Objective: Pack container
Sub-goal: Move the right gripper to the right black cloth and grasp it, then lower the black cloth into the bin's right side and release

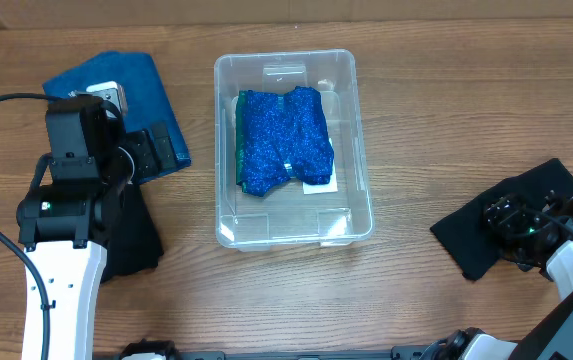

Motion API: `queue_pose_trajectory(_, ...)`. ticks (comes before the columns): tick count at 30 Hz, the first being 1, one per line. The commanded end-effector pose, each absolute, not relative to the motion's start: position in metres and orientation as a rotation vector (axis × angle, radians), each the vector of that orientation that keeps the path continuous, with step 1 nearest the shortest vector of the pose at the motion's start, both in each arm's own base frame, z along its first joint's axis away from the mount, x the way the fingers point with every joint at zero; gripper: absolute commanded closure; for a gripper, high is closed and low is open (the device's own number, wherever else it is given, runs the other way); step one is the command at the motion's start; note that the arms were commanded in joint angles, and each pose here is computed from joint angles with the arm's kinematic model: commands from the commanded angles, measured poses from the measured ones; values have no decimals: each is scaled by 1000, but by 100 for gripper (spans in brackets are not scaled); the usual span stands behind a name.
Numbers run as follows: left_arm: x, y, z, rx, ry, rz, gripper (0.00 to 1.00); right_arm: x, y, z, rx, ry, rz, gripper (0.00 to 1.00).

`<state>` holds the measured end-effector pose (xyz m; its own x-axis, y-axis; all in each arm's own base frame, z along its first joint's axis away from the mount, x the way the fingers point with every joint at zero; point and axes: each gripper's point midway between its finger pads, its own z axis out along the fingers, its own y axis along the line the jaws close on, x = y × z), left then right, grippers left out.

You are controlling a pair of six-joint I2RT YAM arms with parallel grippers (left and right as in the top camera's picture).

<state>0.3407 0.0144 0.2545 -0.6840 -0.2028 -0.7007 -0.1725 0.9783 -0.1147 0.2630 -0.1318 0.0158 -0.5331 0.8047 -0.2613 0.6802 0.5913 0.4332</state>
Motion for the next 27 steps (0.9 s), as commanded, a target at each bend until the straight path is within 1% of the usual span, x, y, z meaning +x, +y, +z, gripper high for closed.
queue_pose_trajectory(1, 344, 14, 262, -254, 2322, -42, 0, 258, -100, -4, 1210, 2423, 613, 35)
queue_pose_trajectory(3, 344, 14, 262, -254, 2322, -42, 0, 261, -98, -1, 1197, 2412, 641, 61)
queue_pose_trajectory(4, 344, 14, 262, -254, 2322, -42, 0, 261, -98, -1, 1197, 2412, 642, 72)
queue_pose_trajectory(5, 344, 14, 262, -254, 2322, -42, 0, 263, -95, 1, 1185, 2404, 671, 89)
queue_pose_trajectory(6, 344, 14, 262, -254, 2322, -42, 0, 266, -90, 5, 1164, 2388, 720, 96)
queue_pose_trajectory(9, 344, 14, 262, -254, 2322, -42, 0, 281, -75, 26, 1029, 2340, 878, 96)
queue_pose_trajectory(12, 344, 14, 262, -254, 2322, -42, 0, 297, -67, 57, 919, 2336, 911, 96)
queue_pose_trajectory(17, 344, 14, 262, -254, 2321, -43, 0, 347, -34, 178, 530, 2338, 787, 96)
queue_pose_trajectory(18, 344, 14, 262, -254, 2321, -43, 0, 352, -28, 192, 489, 2337, 767, 96)
queue_pose_trajectory(21, 344, 14, 262, -254, 2321, -43, 0, 372, 13, 262, 271, 2300, 700, 96)
queue_pose_trajectory(22, 344, 14, 262, -255, 2321, -43, 0, 376, 25, 278, 215, 2279, 687, 96)
queue_pose_trajectory(23, 344, 14, 262, -255, 2321, -43, 0, 381, 47, 303, 105, 2238, 664, 96)
queue_pose_trajectory(25, 344, 14, 262, -255, 2320, -43, 0, 382, 76, 324, -41, 2199, 659, 96)
queue_pose_trajectory(27, 344, 14, 262, -271, 2319, -51, 0, 383, 108, 329, -151, 2192, 698, 96)
